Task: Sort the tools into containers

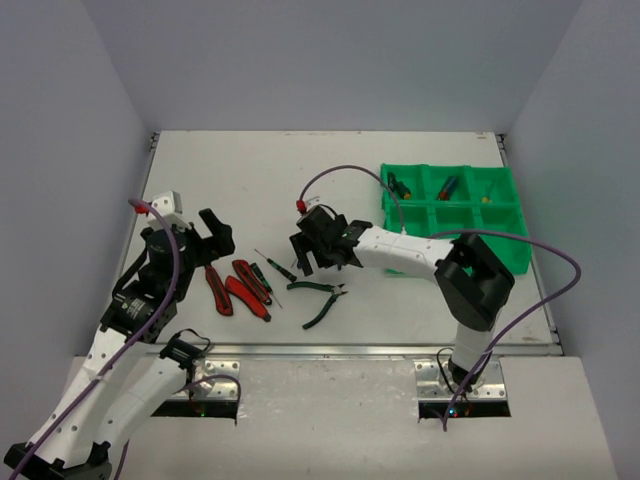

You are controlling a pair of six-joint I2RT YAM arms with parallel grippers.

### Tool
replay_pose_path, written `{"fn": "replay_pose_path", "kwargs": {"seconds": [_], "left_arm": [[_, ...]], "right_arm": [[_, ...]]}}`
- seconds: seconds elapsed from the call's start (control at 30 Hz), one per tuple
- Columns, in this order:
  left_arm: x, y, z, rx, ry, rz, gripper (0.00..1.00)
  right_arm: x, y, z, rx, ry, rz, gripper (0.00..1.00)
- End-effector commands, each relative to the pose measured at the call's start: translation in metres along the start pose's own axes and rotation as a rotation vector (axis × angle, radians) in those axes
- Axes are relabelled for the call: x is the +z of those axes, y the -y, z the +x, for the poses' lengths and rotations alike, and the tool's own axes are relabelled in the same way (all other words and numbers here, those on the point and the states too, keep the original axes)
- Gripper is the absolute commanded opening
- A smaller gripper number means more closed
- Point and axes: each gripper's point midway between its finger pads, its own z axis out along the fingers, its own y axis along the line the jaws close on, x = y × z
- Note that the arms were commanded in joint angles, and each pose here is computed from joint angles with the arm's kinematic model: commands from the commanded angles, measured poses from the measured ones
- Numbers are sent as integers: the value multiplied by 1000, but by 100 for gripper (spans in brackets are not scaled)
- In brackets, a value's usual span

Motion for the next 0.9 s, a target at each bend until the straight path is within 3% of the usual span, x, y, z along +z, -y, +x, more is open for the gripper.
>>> {"fn": "replay_pose_path", "kwargs": {"seconds": [0.0, 0.23, 0.3, 0.43, 0.77, 0.87], "left_arm": [[2, 3, -10, -10, 31, 14, 100], [3, 7, -8, -2, 21, 36, 100], [4, 9, -6, 1, 14, 42, 100], [4, 10, -6, 2, 11, 49, 100], [3, 13, -5, 6, 7, 66, 100], [4, 14, -5, 7, 8, 72, 100]], "right_arm": [[-3, 2, -34, 56, 100, 72, 99], [13, 2, -18, -38, -8, -11, 94], [21, 6, -14, -53, -33, -20, 87], [40, 24, -9, -10, -87, -40, 62], [76, 50, 14, -30, -179, 34, 45], [77, 45, 18, -25, -195, 2, 27]]}}
